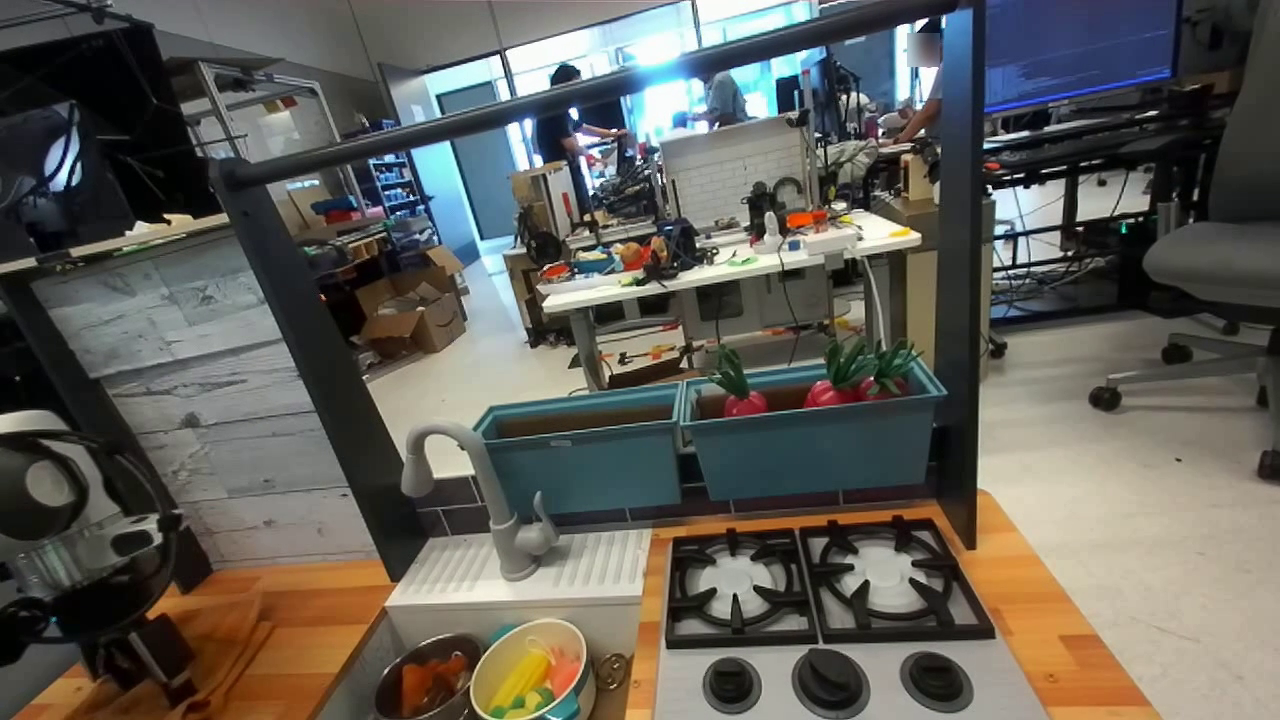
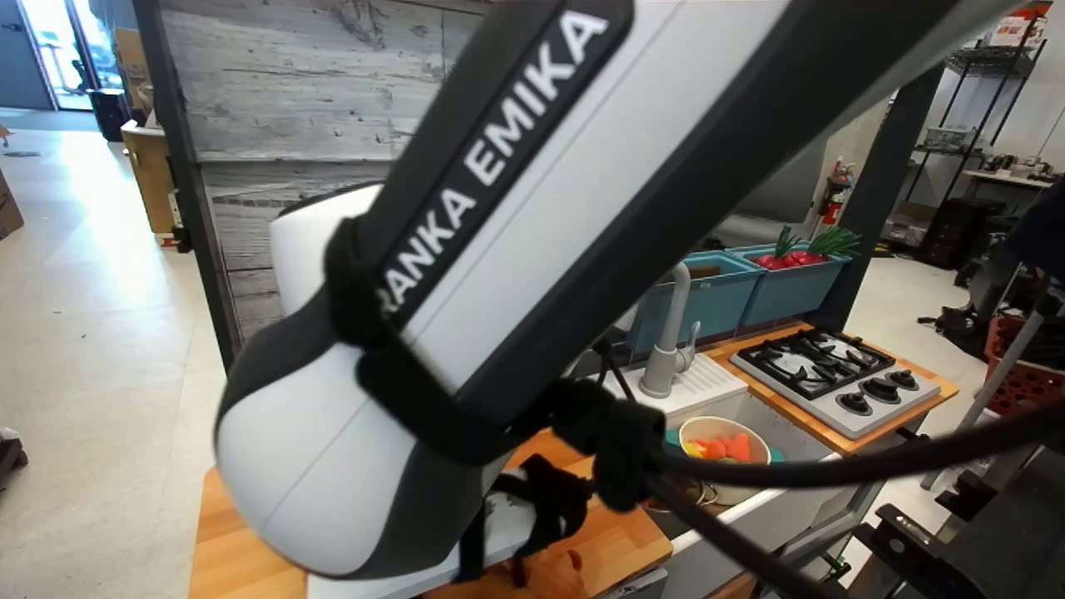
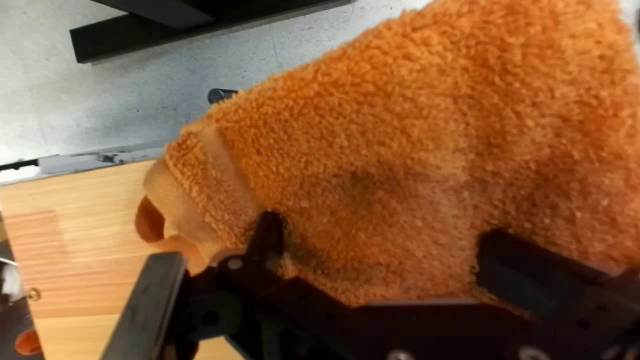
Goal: Pick the objects on the counter and the stove and put them in the pots in the sink, then wipe the counter with the cloth
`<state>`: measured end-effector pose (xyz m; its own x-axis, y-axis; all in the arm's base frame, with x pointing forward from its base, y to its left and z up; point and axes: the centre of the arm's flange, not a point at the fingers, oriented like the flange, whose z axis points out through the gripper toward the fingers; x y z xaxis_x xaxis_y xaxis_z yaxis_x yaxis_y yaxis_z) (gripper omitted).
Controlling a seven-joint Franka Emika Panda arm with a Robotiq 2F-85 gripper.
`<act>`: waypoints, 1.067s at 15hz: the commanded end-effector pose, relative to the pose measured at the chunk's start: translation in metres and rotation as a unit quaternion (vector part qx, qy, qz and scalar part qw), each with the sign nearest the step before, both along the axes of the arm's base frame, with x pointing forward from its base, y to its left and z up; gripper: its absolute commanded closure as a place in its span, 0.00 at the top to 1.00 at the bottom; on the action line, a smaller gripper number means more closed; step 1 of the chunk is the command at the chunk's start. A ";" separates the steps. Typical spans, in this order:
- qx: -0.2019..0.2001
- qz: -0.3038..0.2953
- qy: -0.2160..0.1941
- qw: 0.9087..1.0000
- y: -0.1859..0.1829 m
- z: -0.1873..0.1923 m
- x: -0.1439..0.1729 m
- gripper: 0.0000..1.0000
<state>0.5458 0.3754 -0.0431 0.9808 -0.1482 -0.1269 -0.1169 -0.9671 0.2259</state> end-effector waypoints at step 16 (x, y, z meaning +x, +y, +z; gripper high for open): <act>-0.057 -0.097 0.049 0.992 -0.129 -0.016 0.015 1.00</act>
